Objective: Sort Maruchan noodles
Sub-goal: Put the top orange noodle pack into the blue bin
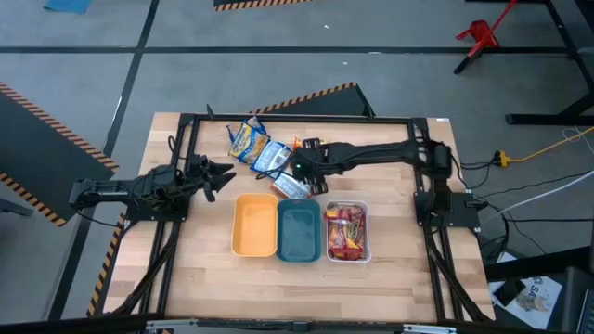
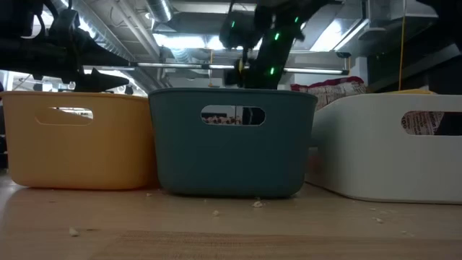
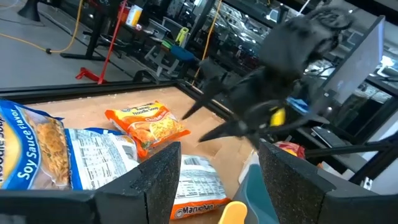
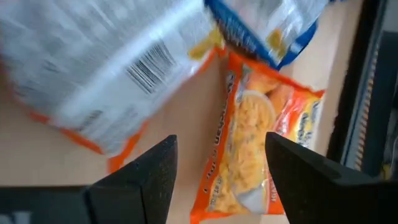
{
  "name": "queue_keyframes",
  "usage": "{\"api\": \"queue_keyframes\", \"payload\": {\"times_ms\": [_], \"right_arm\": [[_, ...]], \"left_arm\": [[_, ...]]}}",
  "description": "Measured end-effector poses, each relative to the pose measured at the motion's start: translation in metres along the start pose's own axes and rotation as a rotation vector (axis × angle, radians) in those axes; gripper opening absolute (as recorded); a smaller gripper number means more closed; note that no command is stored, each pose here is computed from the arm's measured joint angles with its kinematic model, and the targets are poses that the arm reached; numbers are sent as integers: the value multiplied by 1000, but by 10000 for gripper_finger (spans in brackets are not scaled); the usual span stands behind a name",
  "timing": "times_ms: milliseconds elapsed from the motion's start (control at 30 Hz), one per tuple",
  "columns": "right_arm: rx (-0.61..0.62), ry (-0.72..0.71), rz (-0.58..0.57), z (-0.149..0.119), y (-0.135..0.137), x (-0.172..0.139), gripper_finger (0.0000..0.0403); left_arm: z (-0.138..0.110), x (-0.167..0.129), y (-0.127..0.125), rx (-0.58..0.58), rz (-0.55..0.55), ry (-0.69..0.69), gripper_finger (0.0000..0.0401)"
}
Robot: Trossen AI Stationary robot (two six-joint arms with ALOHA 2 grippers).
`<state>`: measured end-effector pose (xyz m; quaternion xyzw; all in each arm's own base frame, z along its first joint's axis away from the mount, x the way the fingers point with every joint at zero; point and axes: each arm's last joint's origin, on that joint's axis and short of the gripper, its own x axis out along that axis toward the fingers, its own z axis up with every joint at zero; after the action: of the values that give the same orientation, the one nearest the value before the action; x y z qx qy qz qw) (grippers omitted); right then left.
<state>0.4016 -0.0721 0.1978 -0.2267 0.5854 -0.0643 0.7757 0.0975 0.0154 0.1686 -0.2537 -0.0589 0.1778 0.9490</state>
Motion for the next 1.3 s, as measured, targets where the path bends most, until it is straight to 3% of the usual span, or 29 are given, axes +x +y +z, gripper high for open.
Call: {"api": "queue_keyframes", "payload": {"times_ms": [233,433,633,767,1033,1300], "right_arm": [[39,98,-78,-10,-14,40,230],[150,100,3,-24,-30,58,230],[192,133,-28,-28,-35,69,221],[183,144,-49,-27,-32,67,172],[161,161,-44,-25,-25,63,17],[148,84,-10,-13,-13,32,3]], "left_arm": [[0,0,0,8,-13,9,212],[0,0,0,34,-14,10,212],[0,0,-1,33,-24,15,212],[-1,0,-1,28,-35,24,212],[-1,0,-1,26,-35,24,212],[-1,0,-1,26,-35,24,212]]}}
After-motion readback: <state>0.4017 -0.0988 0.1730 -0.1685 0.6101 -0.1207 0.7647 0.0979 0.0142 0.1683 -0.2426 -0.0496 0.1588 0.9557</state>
